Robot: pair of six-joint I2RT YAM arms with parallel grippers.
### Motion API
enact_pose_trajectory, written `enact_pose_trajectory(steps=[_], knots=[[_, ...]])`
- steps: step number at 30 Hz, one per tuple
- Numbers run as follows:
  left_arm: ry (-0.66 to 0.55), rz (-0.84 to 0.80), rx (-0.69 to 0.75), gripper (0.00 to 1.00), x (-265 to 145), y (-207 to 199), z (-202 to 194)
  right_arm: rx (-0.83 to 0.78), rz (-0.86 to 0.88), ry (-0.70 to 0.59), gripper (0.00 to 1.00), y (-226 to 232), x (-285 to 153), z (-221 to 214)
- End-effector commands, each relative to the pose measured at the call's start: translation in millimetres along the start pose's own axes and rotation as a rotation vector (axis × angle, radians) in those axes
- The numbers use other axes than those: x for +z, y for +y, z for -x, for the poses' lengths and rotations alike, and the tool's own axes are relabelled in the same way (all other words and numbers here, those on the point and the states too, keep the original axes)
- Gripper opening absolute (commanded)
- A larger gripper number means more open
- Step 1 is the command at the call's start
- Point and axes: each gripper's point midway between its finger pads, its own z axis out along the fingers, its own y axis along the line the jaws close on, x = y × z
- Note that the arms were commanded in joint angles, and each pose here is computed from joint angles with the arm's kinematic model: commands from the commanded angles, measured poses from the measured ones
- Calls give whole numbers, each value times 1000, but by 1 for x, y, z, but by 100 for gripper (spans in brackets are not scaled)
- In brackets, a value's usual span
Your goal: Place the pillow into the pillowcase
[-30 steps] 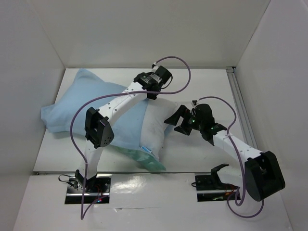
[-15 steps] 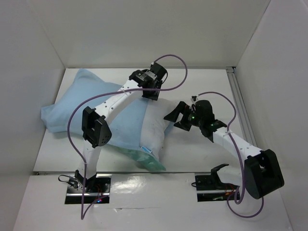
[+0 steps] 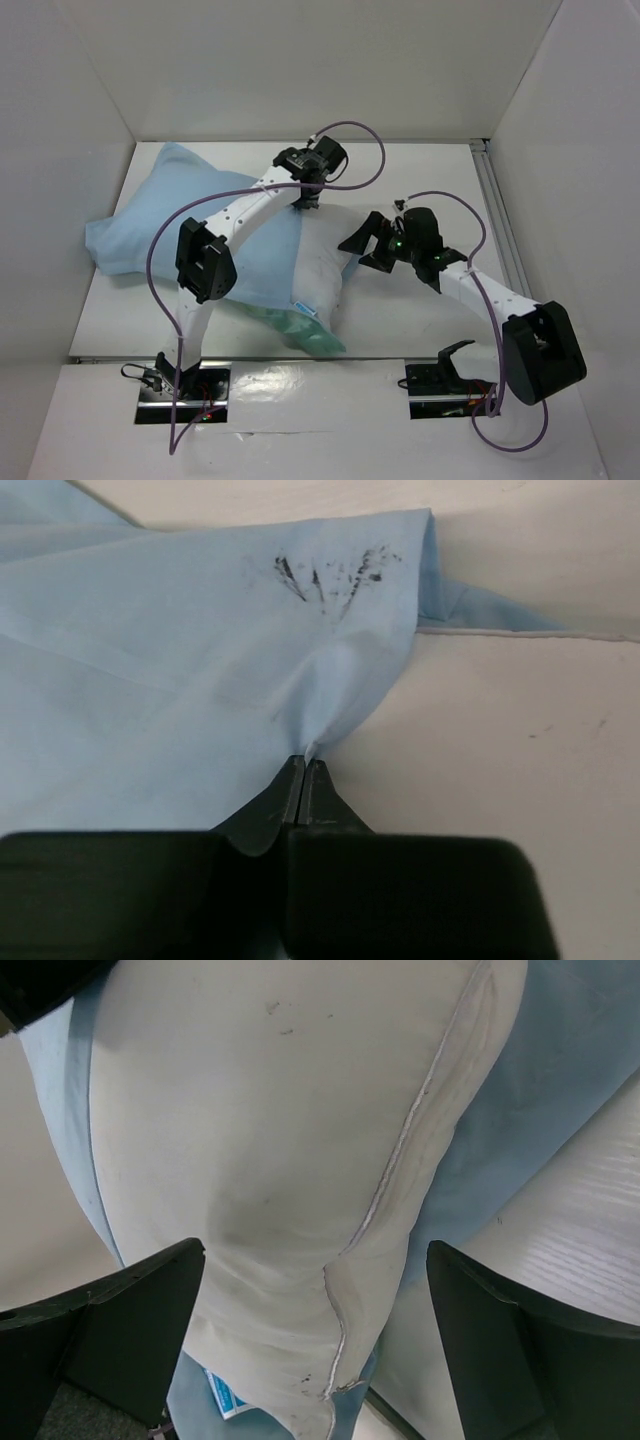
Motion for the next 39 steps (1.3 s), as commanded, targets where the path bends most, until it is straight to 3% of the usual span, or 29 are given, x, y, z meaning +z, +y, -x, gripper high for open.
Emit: enact_pose_trajectory(steps=[1, 3, 9, 12, 13, 14, 15, 18, 20, 24, 26, 29, 32, 35, 39], knots=[[-41, 56, -29, 0, -14, 24, 14, -43, 95, -18, 99, 26, 3, 15], [-51, 28, -39, 0, -18, 21, 17, -48, 98, 7, 99, 22, 7, 11], [-139, -306, -101, 0, -78, -13, 44, -102, 209, 16, 99, 45, 29, 16], [-159, -489, -101, 0, -105, -34, 46, -170, 243, 15, 88, 64, 47, 28], [-158, -570, -104, 0, -112, -47, 46, -193, 262, 11, 73, 76, 55, 36], [-164, -618, -115, 0, -121, -52, 48, -200, 263, -17, 16, 83, 57, 46], [-170, -746, -109, 0, -141, -61, 55, -244, 296, -48, 0, 99, 55, 57], [-188, -938, -173, 0, -172, -53, 83, -379, 349, -216, 0, 168, 22, 118], [-255, -1127, -211, 0, -219, -42, 110, -486, 422, -337, 0, 227, -27, 157], [-520, -1385, -214, 0, -319, -15, 149, -579, 474, -393, 0, 275, -74, 165], [-543, -1461, -225, 0, -350, -9, 145, -548, 480, -349, 0, 267, -67, 150], [-546, -1549, -192, 0, -375, -26, 134, -421, 405, -193, 0, 194, -10, 91], [-470, -1646, -170, 0, -374, -55, 120, -275, 342, -41, 0, 121, 51, 31], [-358, -1730, -139, 0, -365, -86, 99, -167, 349, 49, 0, 94, 79, 1], [-238, -1745, -124, 0, -346, -119, 75, -99, 333, -6, 0, 76, 95, 5]])
